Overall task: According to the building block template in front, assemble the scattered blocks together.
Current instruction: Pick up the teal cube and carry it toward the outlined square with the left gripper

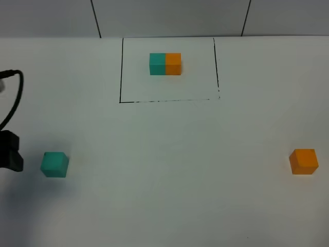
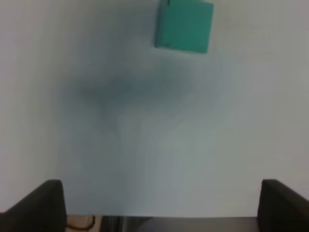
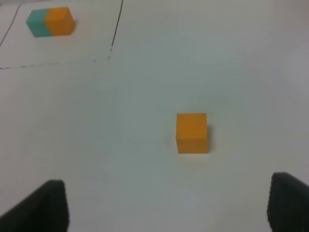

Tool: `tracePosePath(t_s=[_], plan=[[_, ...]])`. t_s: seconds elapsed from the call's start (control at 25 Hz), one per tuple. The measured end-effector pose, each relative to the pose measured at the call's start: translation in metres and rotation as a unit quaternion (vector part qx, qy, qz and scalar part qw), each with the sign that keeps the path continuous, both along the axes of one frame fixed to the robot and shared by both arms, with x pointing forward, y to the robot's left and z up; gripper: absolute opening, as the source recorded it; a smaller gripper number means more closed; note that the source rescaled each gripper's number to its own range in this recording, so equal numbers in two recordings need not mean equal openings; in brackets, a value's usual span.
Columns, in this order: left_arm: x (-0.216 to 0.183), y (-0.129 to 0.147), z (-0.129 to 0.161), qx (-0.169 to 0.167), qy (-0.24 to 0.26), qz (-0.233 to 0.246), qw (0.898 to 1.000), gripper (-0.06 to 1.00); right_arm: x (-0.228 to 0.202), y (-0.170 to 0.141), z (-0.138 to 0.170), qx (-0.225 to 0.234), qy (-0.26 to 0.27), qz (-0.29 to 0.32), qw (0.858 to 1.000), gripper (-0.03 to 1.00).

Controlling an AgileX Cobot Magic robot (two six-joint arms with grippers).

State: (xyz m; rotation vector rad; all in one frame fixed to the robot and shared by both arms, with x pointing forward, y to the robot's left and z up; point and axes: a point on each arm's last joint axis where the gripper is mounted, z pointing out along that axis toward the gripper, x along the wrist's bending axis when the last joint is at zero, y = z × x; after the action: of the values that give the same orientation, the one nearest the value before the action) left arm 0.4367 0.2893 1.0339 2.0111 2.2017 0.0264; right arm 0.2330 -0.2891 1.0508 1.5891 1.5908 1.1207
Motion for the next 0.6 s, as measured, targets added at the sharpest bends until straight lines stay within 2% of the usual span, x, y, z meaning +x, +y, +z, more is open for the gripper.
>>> tracePosePath(t_s=[0.2, 0.4, 0.6], plan=[[0.033, -0.009, -0.042, 0.019, 0.039, -0.030, 0.999, 0.75, 0.000, 0.000, 0.000, 0.000, 0.000, 0.000, 1.000, 0.95], [0.050, -0.028, -0.062, 0.025, 0.020, -0.066, 0.997, 0.75, 0.000, 0.000, 0.000, 0.000, 0.000, 0.000, 1.000, 0.95], [0.060, -0.036, -0.074, 0.026, 0.016, -0.073, 0.997, 0.75, 0.000, 0.000, 0.000, 0.000, 0.000, 0.000, 1.000, 0.95]])
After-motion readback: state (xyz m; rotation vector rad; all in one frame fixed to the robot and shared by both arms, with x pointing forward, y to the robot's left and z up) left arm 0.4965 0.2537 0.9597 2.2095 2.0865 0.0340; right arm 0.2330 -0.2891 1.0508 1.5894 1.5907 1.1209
